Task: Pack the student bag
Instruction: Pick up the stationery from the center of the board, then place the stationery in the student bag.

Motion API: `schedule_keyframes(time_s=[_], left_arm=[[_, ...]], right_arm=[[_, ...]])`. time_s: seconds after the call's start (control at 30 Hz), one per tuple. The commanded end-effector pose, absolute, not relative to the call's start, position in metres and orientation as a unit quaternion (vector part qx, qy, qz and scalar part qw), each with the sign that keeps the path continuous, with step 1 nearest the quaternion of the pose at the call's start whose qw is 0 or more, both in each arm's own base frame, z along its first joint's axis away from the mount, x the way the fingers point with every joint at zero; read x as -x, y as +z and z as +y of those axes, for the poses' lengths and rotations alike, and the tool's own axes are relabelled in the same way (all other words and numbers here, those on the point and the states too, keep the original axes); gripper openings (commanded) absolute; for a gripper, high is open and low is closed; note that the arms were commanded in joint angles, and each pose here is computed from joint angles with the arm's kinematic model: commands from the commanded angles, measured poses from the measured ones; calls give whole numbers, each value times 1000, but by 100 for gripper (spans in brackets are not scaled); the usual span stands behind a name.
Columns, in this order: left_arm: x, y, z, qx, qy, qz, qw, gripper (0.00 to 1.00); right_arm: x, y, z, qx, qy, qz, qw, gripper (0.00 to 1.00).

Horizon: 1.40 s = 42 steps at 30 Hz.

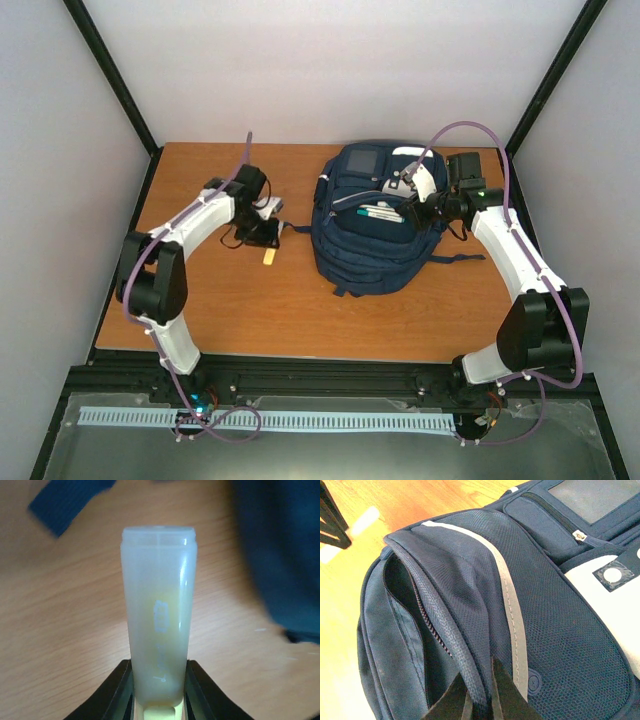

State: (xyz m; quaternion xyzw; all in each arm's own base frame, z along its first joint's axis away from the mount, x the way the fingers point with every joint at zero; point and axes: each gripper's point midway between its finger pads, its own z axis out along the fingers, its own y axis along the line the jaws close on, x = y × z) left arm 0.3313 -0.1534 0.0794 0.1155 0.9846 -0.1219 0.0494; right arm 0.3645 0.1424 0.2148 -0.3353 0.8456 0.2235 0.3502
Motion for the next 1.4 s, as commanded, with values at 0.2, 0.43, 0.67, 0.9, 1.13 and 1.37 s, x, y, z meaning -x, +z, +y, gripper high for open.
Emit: schedule_keyframes(time_s=[0.2, 0.43, 0.67, 0.9, 1.13, 1.37], left_arm=[[-336, 210, -255, -303, -311, 880, 191, 12], [-324, 239, -298, -492, -216, 797, 278, 11], [-314, 249, -341, -625, -137, 684, 350, 11], [-328, 243, -377, -675, -75, 625, 385, 14], [-346, 228, -415, -685, -35, 597, 416, 11], [-381, 216, -434, -663, 43, 593, 455, 11]], right_arm=[[-370, 266, 155, 356, 249, 802, 409, 3], [-375, 272, 157, 353, 255, 799, 415, 3], [-374, 268, 161, 348, 273, 799, 407, 3], [-374, 269, 162, 343, 279, 799, 406, 3], [-372, 264, 161, 342, 278, 804, 400, 3], [-368, 263, 162, 341, 282, 803, 398, 3]])
